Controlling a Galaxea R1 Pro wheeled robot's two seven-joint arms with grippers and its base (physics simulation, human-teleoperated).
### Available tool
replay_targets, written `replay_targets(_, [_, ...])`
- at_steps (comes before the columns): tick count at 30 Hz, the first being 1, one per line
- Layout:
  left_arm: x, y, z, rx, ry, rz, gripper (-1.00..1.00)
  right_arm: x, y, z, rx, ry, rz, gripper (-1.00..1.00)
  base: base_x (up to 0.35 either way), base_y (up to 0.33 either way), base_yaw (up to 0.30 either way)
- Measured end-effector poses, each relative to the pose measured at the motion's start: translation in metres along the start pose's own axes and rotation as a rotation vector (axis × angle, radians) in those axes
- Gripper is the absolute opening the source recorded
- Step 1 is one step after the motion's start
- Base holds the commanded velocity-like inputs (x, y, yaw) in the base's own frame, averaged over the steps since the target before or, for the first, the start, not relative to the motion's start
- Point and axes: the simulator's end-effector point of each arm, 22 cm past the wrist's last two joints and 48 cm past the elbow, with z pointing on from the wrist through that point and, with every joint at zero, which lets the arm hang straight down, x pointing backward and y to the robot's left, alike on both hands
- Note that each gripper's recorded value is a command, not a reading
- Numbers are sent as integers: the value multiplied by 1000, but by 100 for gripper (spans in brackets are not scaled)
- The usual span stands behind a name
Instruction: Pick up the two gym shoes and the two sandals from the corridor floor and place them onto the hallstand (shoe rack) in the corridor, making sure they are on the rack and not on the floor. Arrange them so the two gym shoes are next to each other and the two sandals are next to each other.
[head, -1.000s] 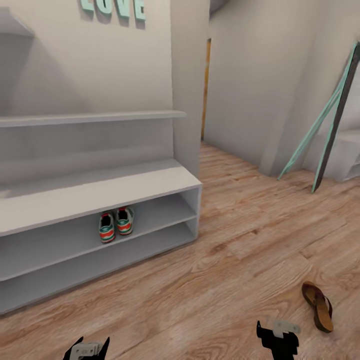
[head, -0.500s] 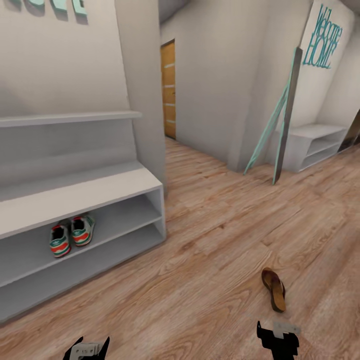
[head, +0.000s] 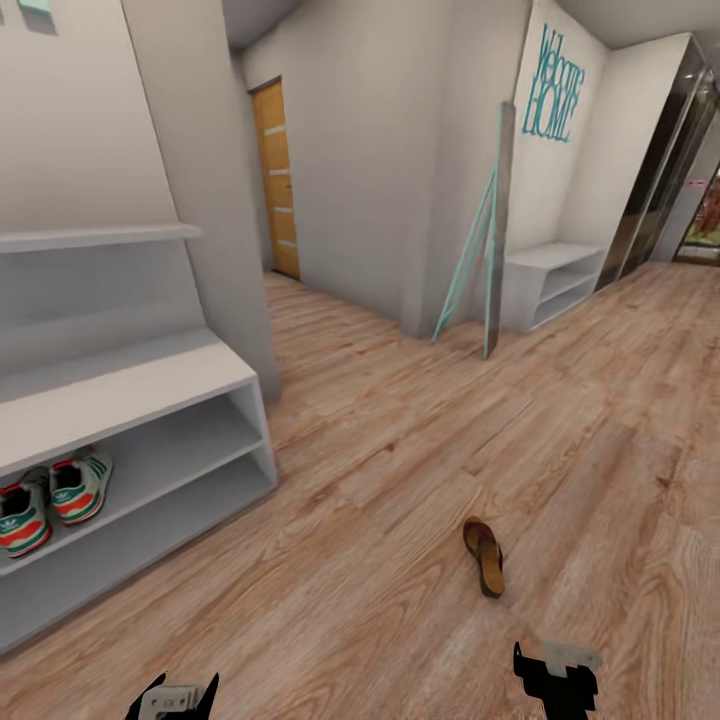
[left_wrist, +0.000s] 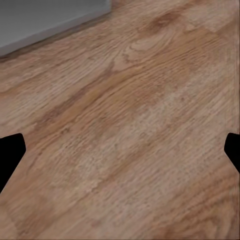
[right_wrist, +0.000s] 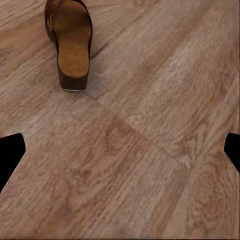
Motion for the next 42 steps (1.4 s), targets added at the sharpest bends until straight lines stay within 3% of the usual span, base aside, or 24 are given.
replay_targets(30, [0,0,0,-2,0,-2,100,0,0,0,0,0,0,100,2,-1,-298])
replay_targets(42, [0,0,0,-1,-1,-2,100,0,1,0,0,0,1,100,193,0,-297])
